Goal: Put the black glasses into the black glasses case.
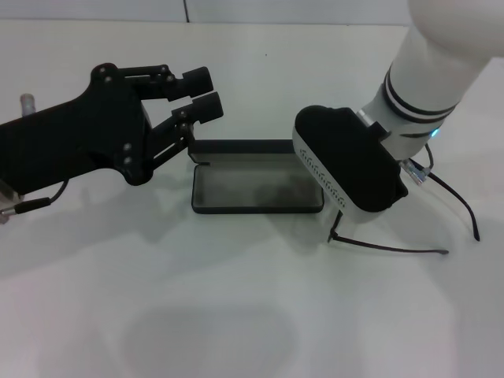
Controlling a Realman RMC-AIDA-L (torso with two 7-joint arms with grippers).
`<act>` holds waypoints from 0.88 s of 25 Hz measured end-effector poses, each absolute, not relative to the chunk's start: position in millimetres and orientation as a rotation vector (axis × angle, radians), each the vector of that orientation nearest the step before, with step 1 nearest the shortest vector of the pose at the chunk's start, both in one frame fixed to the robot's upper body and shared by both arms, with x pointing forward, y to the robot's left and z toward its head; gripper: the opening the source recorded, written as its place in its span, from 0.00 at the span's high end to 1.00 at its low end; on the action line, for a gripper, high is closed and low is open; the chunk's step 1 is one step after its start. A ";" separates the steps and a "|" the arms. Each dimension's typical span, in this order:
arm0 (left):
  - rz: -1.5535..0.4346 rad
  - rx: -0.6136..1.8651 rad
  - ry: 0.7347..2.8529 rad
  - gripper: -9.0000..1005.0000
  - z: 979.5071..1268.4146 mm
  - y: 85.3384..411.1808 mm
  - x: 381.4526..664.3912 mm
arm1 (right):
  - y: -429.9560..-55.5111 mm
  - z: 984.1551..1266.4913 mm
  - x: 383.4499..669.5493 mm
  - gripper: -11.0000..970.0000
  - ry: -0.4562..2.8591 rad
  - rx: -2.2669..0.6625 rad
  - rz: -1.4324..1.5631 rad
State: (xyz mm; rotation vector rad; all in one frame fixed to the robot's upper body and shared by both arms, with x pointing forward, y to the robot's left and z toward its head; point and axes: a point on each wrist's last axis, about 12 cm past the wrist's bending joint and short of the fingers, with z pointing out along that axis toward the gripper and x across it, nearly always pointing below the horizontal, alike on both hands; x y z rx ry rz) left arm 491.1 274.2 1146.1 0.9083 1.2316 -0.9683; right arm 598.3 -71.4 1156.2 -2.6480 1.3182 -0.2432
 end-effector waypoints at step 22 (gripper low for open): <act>-0.984 0.895 1.191 0.86 1146.5 285.2 478.8 | -79.8 1178.3 578.2 0.88 1.577 -2.455 0.036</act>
